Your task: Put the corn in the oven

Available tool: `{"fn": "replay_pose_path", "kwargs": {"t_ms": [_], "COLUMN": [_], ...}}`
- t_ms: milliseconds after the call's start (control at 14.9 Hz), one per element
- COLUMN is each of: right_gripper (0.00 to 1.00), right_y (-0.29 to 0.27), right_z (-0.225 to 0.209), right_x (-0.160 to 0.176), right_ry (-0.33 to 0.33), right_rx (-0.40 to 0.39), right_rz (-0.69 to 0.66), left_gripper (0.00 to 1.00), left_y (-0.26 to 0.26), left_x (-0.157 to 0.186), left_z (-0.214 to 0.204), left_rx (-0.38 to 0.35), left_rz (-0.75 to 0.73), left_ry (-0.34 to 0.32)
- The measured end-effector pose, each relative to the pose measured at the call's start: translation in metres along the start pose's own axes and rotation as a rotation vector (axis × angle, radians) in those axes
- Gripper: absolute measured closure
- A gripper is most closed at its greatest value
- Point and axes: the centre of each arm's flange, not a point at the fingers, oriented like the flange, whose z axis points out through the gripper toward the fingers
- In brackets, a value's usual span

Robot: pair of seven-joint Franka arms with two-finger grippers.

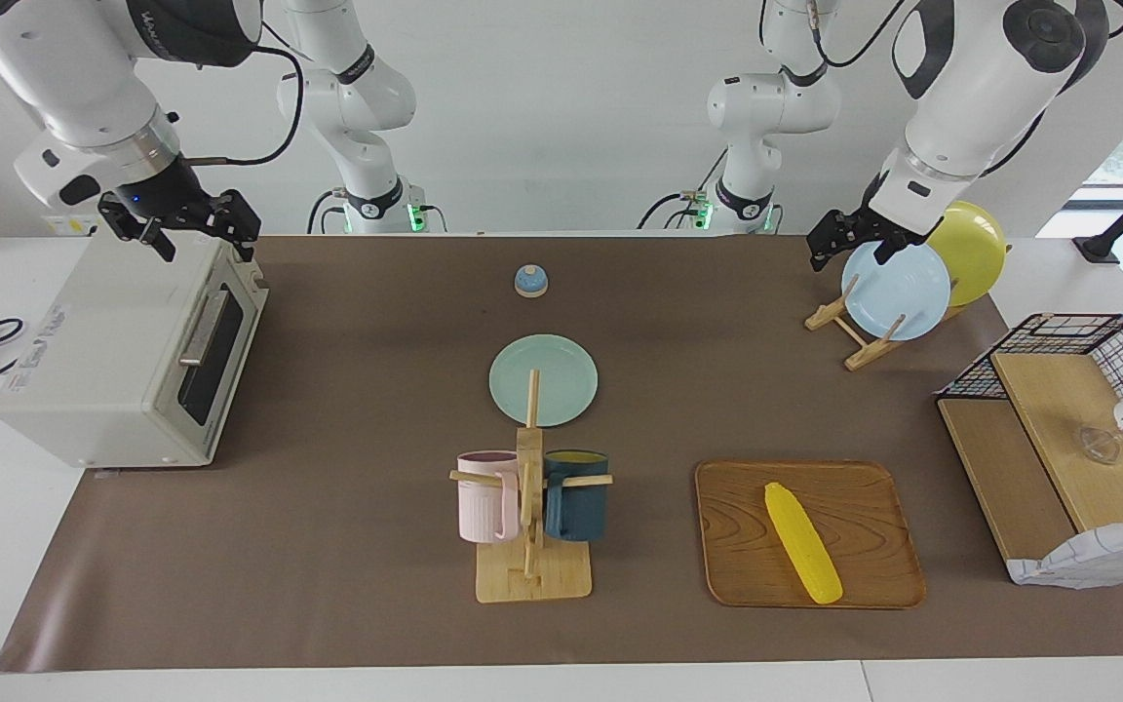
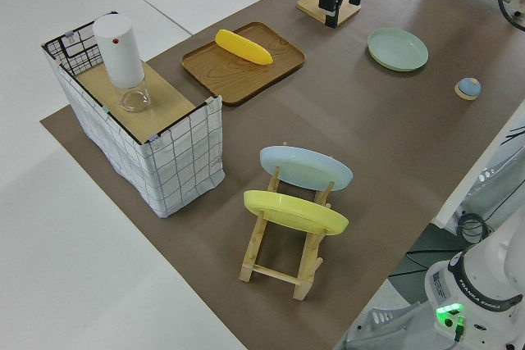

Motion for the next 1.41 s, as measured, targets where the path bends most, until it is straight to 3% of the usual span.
{"fn": "replay_pose_path", "kwargs": {"t_ms": [671,1006,1275,1409], "right_gripper": [0.00,0.52,0.94,0.99], "right_y": [-0.004,-0.011,0.006,0.015], "right_z": [0.001,0.025,0.059,0.077], "right_x": [0.000,0.005,-0.004,-0.011], "right_ry": [-0.002,0.026,0.066,0.086], "right_rx": [-0.001,-0.002,0.003,0.002], "right_rz": [-0.008,-0.024,0.006,0.021], "left_gripper": [0.00,0.00,0.00,0.00], "left_y": [0.000,0.001,0.002,0.002], "left_x": [0.000,0.001,0.006,0.009], "left_z": [0.000,-0.001,-0.005,-0.006], "left_rx": [-0.001,-0.001,-0.012,-0.018], "left_rz": [0.000,0.001,0.001,0.000], "left_ry": [0.004,0.006,0.058,0.082]}}
